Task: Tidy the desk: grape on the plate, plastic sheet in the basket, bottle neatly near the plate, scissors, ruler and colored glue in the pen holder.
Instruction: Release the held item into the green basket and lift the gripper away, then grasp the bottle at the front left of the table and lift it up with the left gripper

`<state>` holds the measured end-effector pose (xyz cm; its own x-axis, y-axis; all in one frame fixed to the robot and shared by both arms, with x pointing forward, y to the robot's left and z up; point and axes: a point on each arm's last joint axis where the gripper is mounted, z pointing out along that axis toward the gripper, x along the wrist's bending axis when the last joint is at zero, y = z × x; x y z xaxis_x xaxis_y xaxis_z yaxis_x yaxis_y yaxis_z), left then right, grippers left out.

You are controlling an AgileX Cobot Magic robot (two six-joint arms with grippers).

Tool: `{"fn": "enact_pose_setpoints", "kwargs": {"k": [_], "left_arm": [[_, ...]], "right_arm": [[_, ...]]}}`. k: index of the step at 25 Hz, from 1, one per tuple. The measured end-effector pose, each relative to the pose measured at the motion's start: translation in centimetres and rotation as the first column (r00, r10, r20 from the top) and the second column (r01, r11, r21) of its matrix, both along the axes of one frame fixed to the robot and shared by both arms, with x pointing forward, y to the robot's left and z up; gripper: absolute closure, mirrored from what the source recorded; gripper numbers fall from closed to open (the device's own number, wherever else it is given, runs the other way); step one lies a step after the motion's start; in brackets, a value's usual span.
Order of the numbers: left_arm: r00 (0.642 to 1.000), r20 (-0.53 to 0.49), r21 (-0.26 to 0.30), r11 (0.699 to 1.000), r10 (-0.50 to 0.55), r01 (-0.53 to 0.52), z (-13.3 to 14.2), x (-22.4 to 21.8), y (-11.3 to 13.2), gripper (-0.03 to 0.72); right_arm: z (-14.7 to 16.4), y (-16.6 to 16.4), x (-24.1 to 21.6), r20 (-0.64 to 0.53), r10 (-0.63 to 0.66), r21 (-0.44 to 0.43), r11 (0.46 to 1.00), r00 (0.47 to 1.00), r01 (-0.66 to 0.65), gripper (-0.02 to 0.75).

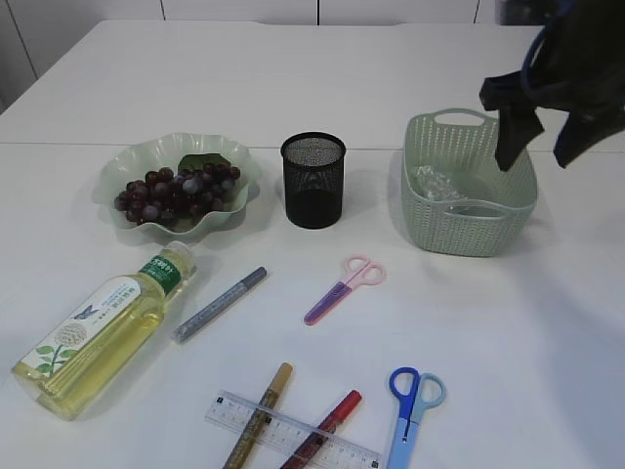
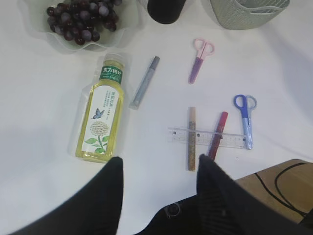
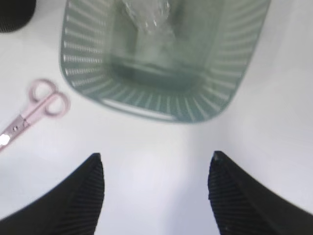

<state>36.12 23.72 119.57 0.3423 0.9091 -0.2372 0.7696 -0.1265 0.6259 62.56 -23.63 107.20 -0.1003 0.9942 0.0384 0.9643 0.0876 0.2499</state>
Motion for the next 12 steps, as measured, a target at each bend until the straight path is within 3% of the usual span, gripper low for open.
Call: {"fn": "enact_pose_setpoints", "kwargs": {"k": [6, 12], "left_arm": [[0.999, -0.051, 0.059, 0.998, 0.001, 0.002, -1.1, 2.1, -0.5, 0.302], [0.983, -0.181, 0.145, 0.989, 0.012, 0.014, -4.0, 6.2, -1.8, 0.153]], "right_arm": [[1.9, -1.2, -7.5, -0.012, 0.000, -0.002, 1.000, 1.000, 0.000, 0.214], [5.1, -2.1, -13.8, 0.094, -0.001, 0.015, 1.000, 0.996, -0.001, 0.214]]}}
